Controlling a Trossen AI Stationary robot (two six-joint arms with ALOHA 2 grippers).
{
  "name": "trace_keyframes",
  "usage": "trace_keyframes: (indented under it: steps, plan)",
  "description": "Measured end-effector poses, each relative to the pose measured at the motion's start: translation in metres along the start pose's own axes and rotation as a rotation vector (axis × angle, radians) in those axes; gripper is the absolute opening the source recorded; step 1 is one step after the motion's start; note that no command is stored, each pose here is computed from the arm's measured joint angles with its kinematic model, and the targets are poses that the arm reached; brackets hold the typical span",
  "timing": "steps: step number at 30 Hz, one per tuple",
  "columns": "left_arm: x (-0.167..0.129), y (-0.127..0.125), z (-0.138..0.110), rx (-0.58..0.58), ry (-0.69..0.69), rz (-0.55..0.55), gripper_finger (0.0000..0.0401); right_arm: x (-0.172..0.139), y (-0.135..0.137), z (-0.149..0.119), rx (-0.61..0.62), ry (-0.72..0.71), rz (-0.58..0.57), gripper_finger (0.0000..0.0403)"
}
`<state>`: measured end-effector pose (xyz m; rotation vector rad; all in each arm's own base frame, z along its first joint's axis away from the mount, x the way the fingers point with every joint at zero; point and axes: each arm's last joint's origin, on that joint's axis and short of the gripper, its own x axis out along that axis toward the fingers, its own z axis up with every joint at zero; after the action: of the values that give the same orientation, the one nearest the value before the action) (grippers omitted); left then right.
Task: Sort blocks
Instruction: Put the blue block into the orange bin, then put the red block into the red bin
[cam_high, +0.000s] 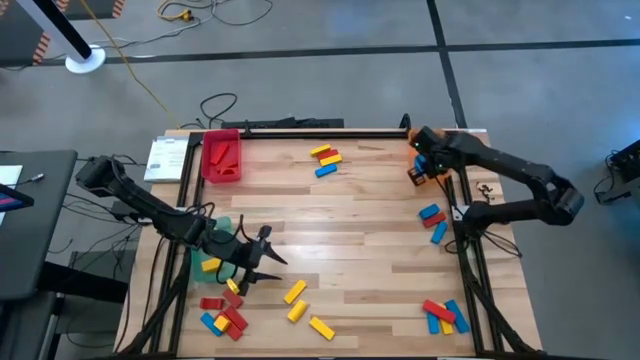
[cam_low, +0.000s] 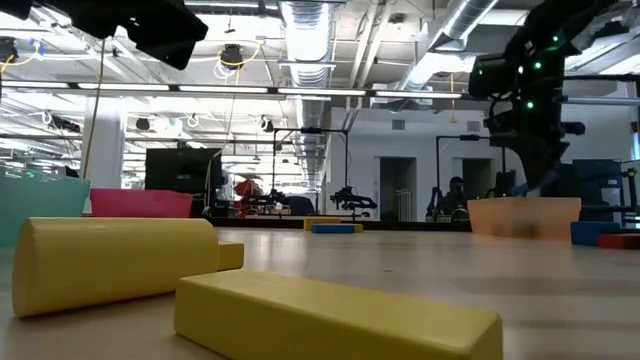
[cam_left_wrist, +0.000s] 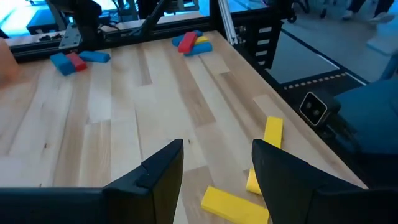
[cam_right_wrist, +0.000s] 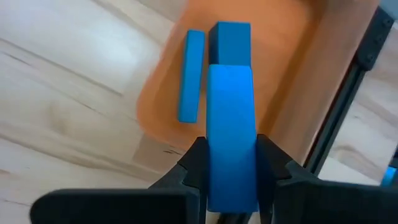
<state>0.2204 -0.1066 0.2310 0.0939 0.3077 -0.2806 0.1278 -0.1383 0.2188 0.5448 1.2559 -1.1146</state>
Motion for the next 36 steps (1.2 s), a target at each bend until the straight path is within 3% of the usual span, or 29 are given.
trace_keyframes:
  steps: [14,36]
  plan:
    - [-0.001,-0.005,0.003,-0.01,-0.032,-0.02,0.0187,0.019,-0.008,-0.004,0.04,0.021,0.064,0.0106]
    - [-0.002,-0.009,0.003,-0.018,-0.031,-0.036,0.0187,0.016,-0.007,0.0,0.026,-0.031,0.075,0.0251]
